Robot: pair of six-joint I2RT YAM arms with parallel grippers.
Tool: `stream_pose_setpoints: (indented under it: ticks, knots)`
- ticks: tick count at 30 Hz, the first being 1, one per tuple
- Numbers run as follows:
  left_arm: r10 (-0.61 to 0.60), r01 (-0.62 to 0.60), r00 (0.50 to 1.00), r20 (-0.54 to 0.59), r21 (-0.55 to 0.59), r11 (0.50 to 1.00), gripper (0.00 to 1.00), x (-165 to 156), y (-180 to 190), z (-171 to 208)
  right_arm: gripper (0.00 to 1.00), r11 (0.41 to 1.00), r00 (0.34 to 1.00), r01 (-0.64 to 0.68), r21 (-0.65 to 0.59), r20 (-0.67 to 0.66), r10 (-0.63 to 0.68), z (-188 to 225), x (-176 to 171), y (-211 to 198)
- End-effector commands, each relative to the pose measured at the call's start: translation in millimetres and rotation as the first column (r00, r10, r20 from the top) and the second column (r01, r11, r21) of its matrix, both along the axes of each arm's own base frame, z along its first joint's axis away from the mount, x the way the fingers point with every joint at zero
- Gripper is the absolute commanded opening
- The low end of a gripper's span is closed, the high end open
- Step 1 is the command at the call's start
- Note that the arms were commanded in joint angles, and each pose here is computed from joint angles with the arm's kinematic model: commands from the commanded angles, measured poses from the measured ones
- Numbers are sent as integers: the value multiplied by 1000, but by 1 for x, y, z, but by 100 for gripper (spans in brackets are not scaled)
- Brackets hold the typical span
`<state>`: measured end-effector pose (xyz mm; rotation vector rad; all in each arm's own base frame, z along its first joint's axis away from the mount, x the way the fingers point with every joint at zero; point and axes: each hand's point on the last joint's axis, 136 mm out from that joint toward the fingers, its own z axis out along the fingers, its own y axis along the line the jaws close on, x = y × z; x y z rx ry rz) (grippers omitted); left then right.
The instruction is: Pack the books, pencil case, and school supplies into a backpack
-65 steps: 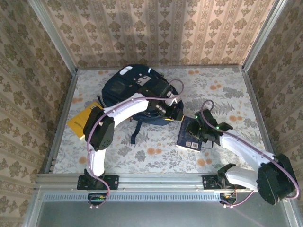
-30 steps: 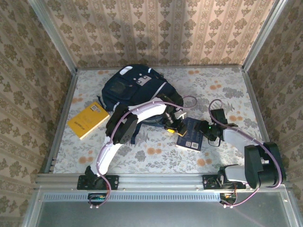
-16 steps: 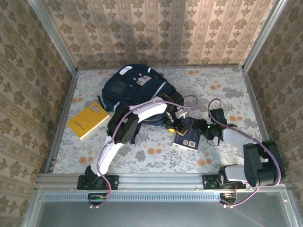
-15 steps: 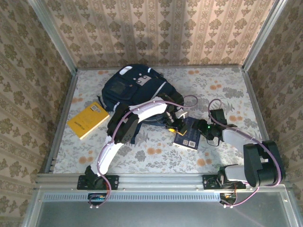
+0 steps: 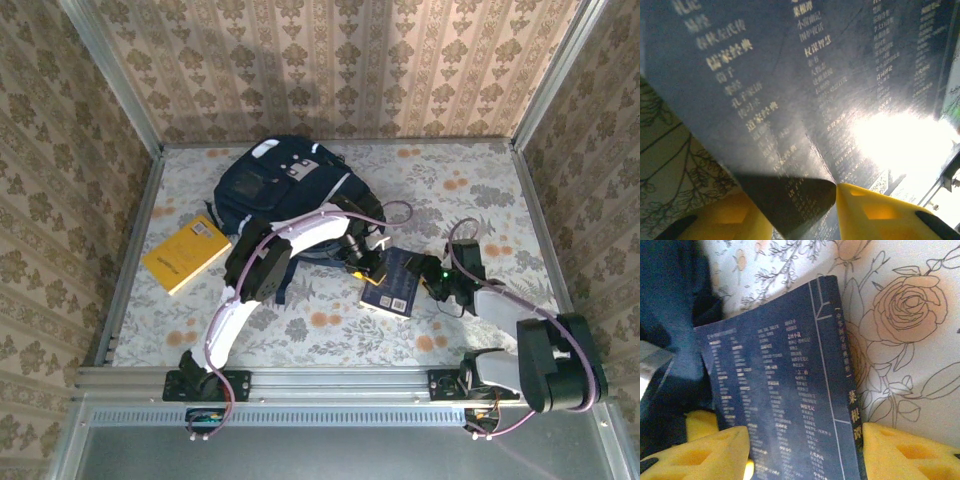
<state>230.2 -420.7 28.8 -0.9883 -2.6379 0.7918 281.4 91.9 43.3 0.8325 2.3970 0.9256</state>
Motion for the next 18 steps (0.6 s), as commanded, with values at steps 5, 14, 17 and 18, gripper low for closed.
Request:
stream_pose_setpoints:
  ticks: [5,14,17,18]
  knots:
    - [-15,9,999,-50,-129,992,16,-7,-19,9,60,962,979,-178,207,136,152,48,-5,43]
    - [63,-84,995,-82,-276,957,0,10,-23,53,59,987,990,-113,117,93,103,39,-13,24]
    - [77,-96,994,-72,-306,947,0,10,-21,73,60,998,993,-58,3,99,58,46,-17,5]
    - [81,-97,995,-62,-320,942,0,10,-20,81,60,999,993,-44,-29,112,46,51,-19,0]
